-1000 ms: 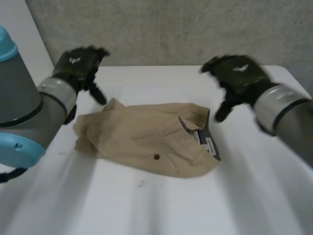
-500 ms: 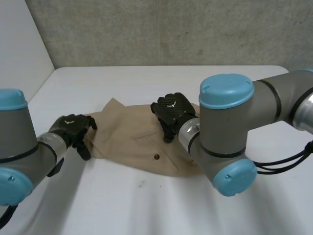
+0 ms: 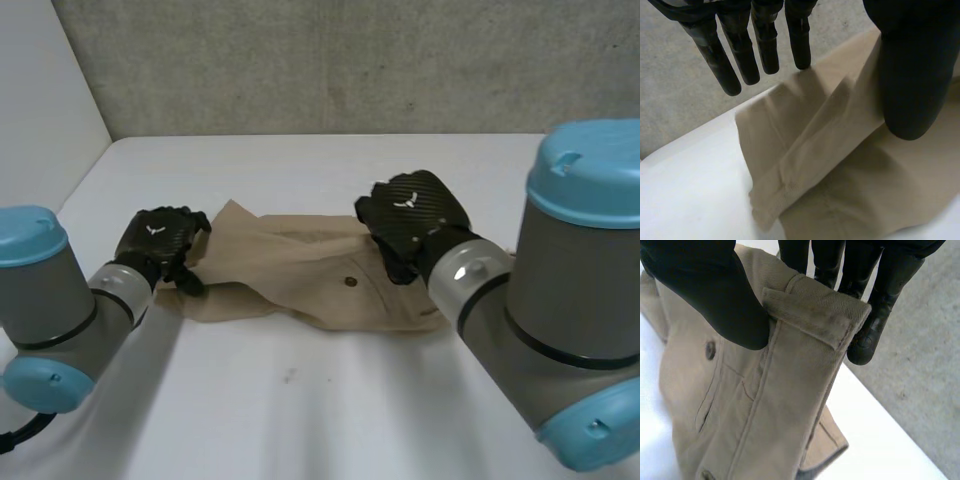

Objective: Fold the shorts.

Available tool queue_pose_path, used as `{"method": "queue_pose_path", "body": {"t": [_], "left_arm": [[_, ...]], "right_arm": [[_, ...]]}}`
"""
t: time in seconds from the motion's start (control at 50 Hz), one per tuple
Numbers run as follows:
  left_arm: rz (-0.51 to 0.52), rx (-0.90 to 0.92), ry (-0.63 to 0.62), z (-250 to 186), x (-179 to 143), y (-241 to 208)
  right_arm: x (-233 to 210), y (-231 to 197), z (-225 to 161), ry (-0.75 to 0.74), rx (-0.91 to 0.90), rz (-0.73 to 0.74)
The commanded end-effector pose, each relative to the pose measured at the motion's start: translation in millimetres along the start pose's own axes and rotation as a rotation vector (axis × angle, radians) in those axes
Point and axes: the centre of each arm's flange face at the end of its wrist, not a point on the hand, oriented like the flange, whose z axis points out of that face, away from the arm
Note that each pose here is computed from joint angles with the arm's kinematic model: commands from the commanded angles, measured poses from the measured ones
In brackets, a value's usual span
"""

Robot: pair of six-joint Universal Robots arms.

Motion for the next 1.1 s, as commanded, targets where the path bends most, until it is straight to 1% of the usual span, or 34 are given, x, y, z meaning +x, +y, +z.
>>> {"method": "queue_pose_path", "body": {"t": [0.02, 0.18, 0.3, 0.32, 0.38, 0.4, 0.44, 0.46, 0.5, 0.52, 0.58, 0.6, 0.66, 0.74, 0.82, 0.92, 0.96, 1.0, 1.02, 1.08, 1.1], "left_arm": [[0.005, -0.032, 0.026, 12.7, 10.6, 12.1], [-0.001, -0.079, 0.051, 15.9, 14.9, 17.1], [0.002, -0.053, 0.042, 10.7, 11.2, 1.5], [0.005, -0.015, 0.032, 3.9, 7.4, -15.9], [0.009, 0.034, 0.021, -10.1, 2.3, -42.9], [0.009, 0.070, 0.014, -20.1, -0.6, -61.4], [0.011, 0.106, 0.008, -31.0, -3.4, -79.4], [0.017, 0.156, -0.005, -43.5, -7.9, -99.6], [0.027, 0.217, -0.019, -57.3, -12.2, -121.9], [0.033, 0.279, -0.033, -72.1, -15.4, -143.6], [0.046, 0.373, -0.055, -97.5, -20.4, -178.4], [0.050, 0.415, -0.064, -111.8, -22.9, -195.1], [0.062, 0.496, -0.072, -137.9, -25.3, -223.5], [0.075, 0.583, -0.058, -165.6, -25.0, -249.6], [0.060, 0.625, -0.057, -177.7, -25.8, -260.6], [0.043, 0.619, -0.056, -177.7, -27.0, -260.5], [0.033, 0.576, -0.048, -168.7, -26.6, -252.3], [0.024, 0.530, -0.038, -158.3, -25.9, -243.3], [0.013, 0.455, -0.023, -139.4, -24.6, -227.5], [-0.005, 0.347, -0.001, -109.3, -22.3, -202.9], [-0.014, 0.286, 0.013, -91.5, -20.3, -188.0]], "right_arm": [[14.2, 13.1, -8.7, 0.039, -0.043, 0.016], [39.7, 18.4, -4.8, 0.112, -0.053, 0.032], [41.9, 16.8, -3.1, 0.113, -0.051, 0.018], [43.4, 14.5, -3.2, 0.116, -0.044, 0.007], [47.2, 9.5, -2.5, 0.128, -0.030, -0.028], [49.8, 4.2, -2.3, 0.136, -0.016, -0.061], [52.4, -2.4, -3.6, 0.147, 0.002, -0.087], [56.6, -12.5, -6.6, 0.166, 0.033, -0.110], [62.4, -25.8, -12.1, 0.190, 0.074, -0.129], [70.1, -42.9, -20.1, 0.225, 0.125, -0.142], [82.7, -72.2, -37.0, 0.281, 0.214, -0.149], [87.8, -84.8, -45.7, 0.303, 0.254, -0.150], [98.8, -111.0, -67.4, 0.355, 0.340, -0.155], [112.7, -139.7, -99.7, 0.428, 0.441, -0.160], [118.5, -154.4, -118.6, 0.459, 0.490, -0.162], [116.9, -152.4, -118.7, 0.441, 0.470, -0.165], [113.7, -139.5, -108.5, 0.405, 0.401, -0.164], [111.4, -123.1, -89.7, 0.365, 0.323, -0.164], [111.1, -102.7, -66.4, 0.329, 0.234, -0.159], [108.1, -74.6, -39.3, 0.276, 0.126, -0.150], [102.9, -58.0, -24.4, 0.238, 0.074, -0.144]]}}
